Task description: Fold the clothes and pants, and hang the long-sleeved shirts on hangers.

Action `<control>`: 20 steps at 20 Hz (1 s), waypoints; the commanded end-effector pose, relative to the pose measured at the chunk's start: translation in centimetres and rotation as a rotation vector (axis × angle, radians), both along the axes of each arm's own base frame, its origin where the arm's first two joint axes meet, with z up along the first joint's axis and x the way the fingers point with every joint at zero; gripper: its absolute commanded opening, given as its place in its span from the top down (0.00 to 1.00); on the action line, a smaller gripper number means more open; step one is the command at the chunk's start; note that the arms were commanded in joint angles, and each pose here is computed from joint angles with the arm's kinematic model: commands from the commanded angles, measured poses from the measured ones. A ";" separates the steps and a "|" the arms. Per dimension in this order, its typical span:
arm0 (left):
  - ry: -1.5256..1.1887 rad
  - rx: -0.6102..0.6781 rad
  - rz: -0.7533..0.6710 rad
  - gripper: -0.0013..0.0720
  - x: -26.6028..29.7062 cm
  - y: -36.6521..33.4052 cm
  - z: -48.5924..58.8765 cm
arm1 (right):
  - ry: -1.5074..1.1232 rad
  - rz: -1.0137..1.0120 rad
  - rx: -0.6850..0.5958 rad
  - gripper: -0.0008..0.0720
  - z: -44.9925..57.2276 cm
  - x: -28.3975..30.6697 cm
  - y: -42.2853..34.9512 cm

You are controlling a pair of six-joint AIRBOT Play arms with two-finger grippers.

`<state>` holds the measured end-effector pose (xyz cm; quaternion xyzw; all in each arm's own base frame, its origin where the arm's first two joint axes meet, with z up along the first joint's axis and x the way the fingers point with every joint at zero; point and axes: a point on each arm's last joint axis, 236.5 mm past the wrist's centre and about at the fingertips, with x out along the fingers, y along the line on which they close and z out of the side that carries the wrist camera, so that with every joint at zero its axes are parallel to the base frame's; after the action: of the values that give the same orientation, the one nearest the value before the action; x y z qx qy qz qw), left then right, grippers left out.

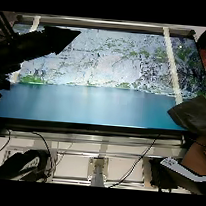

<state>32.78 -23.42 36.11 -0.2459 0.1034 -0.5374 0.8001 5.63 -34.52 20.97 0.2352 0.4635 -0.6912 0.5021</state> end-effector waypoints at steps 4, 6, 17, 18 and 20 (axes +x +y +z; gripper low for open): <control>0.000 0.001 0.000 0.97 0.0 0.0 0.0 | -0.128 0.075 0.084 0.50 -1.8 3.3 1.2; -0.002 0.002 0.006 0.97 0.1 0.1 0.0 | -0.373 0.237 0.159 0.96 -3.1 10.3 2.5; 0.006 0.008 0.143 0.98 1.2 7.2 0.8 | -1.127 1.527 0.623 0.97 6.9 36.7 37.1; 0.005 0.010 0.142 0.98 0.6 7.5 1.1 | -1.114 1.588 0.667 0.97 6.8 36.5 40.0; 0.004 0.007 0.144 0.98 -0.4 7.8 1.7 | -1.100 1.677 0.731 0.97 6.6 36.3 44.6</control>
<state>33.77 -16.22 37.25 -0.2500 0.0850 -0.4758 0.8390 42.25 2.05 26.53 0.2859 0.3670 0.1585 0.8709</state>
